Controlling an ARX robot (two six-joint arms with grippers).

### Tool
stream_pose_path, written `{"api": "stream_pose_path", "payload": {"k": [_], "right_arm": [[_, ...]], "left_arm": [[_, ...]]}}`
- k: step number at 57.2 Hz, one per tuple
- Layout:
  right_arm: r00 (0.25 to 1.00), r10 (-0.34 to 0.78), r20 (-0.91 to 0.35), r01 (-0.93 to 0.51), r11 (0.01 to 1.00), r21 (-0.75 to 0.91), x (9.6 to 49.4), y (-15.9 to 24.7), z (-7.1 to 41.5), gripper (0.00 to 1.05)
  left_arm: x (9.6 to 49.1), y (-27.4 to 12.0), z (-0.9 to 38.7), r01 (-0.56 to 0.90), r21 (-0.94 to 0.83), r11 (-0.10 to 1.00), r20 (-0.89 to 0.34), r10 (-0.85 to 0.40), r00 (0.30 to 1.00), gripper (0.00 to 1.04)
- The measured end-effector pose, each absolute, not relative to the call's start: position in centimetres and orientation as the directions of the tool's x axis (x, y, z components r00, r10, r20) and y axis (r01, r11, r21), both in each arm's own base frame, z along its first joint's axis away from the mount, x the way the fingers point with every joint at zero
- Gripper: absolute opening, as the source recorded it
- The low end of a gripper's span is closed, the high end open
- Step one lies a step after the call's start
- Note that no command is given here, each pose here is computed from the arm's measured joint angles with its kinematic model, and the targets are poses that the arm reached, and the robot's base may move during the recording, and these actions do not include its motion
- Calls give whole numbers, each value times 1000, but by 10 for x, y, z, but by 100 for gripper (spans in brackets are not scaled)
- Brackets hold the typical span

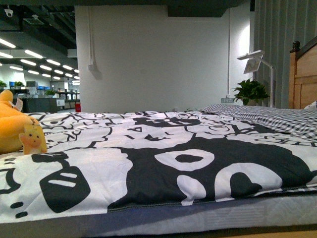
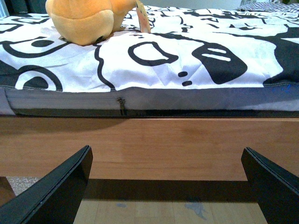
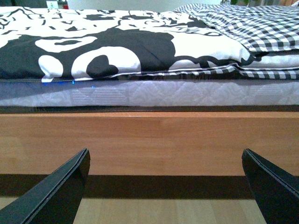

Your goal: Put away toys

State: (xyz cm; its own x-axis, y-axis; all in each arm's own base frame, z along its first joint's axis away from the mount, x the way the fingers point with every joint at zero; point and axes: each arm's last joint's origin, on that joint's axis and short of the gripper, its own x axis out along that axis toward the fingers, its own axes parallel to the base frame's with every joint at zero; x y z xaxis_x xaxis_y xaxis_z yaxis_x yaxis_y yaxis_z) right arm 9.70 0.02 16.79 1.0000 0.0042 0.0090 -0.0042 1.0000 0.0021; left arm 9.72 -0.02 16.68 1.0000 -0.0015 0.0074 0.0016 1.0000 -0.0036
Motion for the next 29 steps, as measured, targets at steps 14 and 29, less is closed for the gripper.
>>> {"api": "stream_pose_path", "payload": {"k": [14, 29], "right_arm": [[1000, 4, 9, -4, 1000, 2, 97, 0, 168, 98], [1000, 4, 9, -4, 1000, 2, 97, 0, 168, 98]], "left_arm": [[97, 0, 167, 2, -4, 1000, 8, -2, 1000, 98], [97, 0, 167, 2, -4, 1000, 7, -2, 1000, 98]]}}
